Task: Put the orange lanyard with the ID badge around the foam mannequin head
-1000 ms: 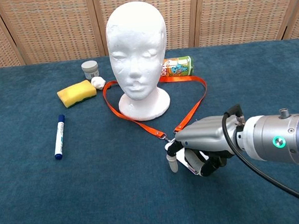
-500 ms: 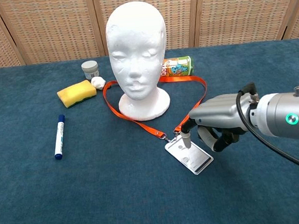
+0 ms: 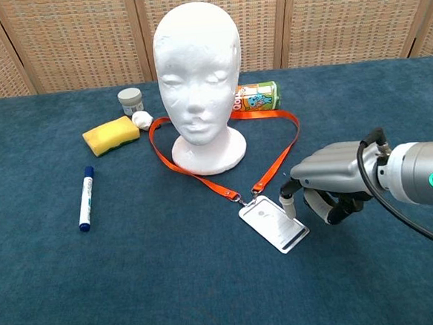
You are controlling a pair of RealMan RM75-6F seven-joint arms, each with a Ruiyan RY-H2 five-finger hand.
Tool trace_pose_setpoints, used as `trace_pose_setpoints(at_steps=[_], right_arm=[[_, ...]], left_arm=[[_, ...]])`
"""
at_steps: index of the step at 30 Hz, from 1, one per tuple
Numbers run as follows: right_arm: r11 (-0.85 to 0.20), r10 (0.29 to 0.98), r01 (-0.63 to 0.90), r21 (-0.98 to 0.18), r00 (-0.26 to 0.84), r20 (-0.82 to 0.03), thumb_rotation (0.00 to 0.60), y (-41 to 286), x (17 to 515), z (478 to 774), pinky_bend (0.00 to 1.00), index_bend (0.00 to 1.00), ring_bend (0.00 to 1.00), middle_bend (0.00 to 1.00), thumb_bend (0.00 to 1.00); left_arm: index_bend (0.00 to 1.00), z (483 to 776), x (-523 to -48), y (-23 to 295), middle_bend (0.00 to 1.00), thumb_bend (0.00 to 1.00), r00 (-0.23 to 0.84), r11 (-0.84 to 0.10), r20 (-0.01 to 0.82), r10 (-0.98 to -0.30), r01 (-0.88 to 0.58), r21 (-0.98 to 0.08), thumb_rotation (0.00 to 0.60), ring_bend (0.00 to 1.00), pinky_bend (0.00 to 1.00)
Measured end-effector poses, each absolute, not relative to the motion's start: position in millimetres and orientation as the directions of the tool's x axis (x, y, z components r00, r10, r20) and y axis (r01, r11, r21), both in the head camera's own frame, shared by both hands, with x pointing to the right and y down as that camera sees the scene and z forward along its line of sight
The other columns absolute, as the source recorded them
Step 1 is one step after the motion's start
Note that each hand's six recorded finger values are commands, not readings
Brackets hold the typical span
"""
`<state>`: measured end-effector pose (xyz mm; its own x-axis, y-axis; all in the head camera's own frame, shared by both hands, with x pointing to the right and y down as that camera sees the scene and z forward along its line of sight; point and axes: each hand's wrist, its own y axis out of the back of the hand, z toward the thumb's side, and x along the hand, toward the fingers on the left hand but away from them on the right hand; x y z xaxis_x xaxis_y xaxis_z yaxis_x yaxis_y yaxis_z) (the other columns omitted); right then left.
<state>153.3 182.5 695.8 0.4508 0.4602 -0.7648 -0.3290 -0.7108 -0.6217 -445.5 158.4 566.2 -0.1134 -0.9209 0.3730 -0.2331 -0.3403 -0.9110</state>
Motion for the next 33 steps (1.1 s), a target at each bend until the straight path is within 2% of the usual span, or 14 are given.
trace_pose_setpoints(at_steps=[14, 33], right_arm=[[-0.727, 0.409, -0.365, -0.581, 0.449, -0.794, 0.6, 199, 146, 701, 0.78, 0.35, 0.55, 0.7, 0.97], [-0.735, 0.34, -0.401, -0.546, 0.479, -0.809, 0.6, 222, 137, 691, 0.78, 0.35, 0.55, 0.7, 0.97]], left_arm=[[0.0, 566, -444, 159, 0.0, 0.01, -0.11, -0.343, 0.375, -0.921, -0.234, -0.91, 0.6, 0.0, 0.0], [0.0, 568, -443, 159, 0.0, 0.01, -0.108, -0.348, 0.379, -0.919, -0.23, -0.909, 0.6, 0.0, 0.0]])
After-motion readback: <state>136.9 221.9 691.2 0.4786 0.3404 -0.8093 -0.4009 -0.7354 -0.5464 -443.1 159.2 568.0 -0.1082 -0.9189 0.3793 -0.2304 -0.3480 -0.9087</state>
